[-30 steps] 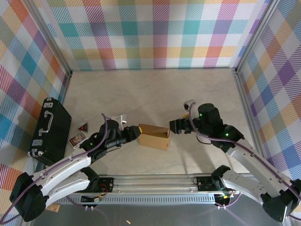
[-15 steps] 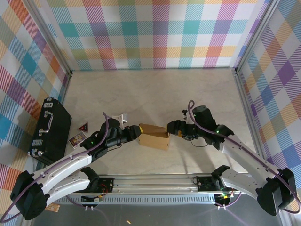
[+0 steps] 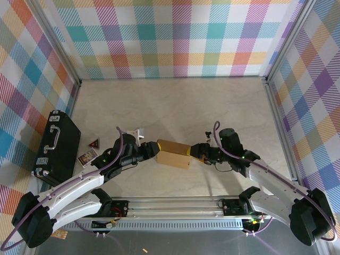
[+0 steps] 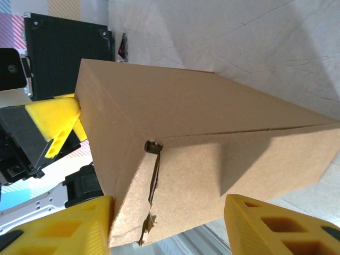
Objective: Fold the paper box
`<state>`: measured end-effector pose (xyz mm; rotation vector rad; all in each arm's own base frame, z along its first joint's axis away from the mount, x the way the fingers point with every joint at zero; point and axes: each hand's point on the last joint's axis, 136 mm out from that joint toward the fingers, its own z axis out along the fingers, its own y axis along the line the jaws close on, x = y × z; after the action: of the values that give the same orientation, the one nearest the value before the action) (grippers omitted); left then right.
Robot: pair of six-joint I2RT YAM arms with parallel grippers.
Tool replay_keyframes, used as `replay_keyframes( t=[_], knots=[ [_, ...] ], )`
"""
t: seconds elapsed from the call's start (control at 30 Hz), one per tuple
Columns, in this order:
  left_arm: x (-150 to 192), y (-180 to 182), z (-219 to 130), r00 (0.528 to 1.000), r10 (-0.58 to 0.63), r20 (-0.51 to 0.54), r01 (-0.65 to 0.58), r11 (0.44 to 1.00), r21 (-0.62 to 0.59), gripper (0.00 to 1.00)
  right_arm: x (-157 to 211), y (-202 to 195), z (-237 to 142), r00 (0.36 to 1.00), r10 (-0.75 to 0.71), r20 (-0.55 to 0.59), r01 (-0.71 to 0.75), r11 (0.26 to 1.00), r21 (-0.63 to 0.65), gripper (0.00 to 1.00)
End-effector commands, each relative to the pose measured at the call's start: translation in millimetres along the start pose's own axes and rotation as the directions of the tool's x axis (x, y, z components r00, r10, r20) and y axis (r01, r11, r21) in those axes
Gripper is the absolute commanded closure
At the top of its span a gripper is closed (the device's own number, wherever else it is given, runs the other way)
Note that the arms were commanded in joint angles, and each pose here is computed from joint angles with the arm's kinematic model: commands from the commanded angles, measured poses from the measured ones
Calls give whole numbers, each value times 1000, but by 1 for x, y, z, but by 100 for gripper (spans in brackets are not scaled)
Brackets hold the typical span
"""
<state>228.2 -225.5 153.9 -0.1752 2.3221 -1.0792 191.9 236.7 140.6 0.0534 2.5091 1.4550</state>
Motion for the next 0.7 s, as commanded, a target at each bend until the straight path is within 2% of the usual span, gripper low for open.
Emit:
replay_keyframes(
  t=[0.0, 0.2, 0.43, 0.57, 0.67],
  knots=[
    [38, 68, 5, 994, -35, -108, 8, 971, -238, 63, 21, -72, 7, 984, 175, -20, -168, 967, 189, 48],
    [47, 85, 7, 992, -37, -117, 4, 963, -268, 66, 25, -87, 14, 979, 204, -31, -194, 963, 189, 58],
    [68, 113, 10, 989, -50, -139, 6, 955, -296, 80, 22, -92, 16, 984, 172, -42, -161, 968, 191, 70],
    [65, 105, 12, 990, -24, -138, -13, 966, -257, 81, 10, -78, 20, 995, 78, -56, -69, 985, 161, 75],
    [53, 95, 13, 995, 41, -88, -59, 976, -208, 82, -9, -63, 20, 995, -94, -25, 96, 985, 143, 80]
  ],
)
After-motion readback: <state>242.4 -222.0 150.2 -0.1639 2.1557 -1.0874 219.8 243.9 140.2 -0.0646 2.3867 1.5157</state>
